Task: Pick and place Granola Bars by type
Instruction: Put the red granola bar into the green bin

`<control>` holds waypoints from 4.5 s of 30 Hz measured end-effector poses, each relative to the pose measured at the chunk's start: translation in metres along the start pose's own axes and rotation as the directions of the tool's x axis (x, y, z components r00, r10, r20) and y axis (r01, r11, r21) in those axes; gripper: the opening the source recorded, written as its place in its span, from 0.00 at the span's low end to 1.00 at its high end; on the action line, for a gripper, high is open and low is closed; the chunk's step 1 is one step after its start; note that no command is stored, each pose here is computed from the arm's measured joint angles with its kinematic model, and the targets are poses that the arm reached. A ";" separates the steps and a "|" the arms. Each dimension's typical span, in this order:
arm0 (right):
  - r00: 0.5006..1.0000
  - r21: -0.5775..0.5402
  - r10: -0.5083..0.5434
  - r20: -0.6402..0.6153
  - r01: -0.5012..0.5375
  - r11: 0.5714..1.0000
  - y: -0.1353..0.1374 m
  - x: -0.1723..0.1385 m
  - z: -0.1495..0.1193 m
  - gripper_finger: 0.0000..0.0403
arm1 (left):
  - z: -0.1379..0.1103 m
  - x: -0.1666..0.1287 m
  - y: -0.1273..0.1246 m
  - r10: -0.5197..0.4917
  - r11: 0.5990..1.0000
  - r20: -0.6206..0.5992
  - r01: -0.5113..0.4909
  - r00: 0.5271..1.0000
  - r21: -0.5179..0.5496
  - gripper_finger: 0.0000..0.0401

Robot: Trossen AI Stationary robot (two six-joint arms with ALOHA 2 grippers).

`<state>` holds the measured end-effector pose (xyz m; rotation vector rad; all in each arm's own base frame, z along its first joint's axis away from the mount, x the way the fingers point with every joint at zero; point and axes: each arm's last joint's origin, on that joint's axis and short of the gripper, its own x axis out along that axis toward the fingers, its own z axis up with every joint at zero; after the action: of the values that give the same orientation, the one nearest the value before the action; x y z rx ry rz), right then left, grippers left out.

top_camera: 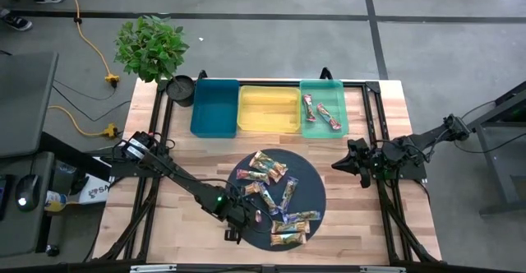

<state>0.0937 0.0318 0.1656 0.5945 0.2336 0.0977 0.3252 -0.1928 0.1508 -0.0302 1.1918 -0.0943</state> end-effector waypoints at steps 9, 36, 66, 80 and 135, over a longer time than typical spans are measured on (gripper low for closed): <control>1.000 0.000 0.000 0.000 0.000 1.000 0.000 0.000 0.000 0.01 | 0.000 -0.001 0.000 0.003 1.000 -0.004 -0.003 1.000 0.000 0.17; 1.000 -0.002 0.028 -0.009 -0.028 1.000 0.001 0.000 0.000 0.01 | 0.099 -0.162 0.074 0.246 0.960 0.394 -0.278 0.886 0.027 0.16; 0.804 -0.242 -0.099 0.586 0.290 0.926 0.018 -0.013 0.047 0.01 | 0.175 -0.147 0.229 -0.118 0.992 0.821 0.033 0.558 0.120 0.16; 0.852 -0.397 -0.210 0.480 0.424 0.814 0.061 0.018 0.092 0.26 | 0.176 -0.149 0.230 -0.110 0.990 0.836 -0.013 0.538 0.139 0.16; 0.866 -0.419 -0.079 0.493 0.316 0.851 0.052 0.063 0.128 0.42 | 0.178 -0.151 0.229 -0.120 0.989 0.852 -0.017 0.510 0.149 0.17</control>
<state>0.1853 0.0149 0.2855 0.0668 -0.1961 -0.1920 0.4482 0.0445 0.3401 0.0126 0.1485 -0.1898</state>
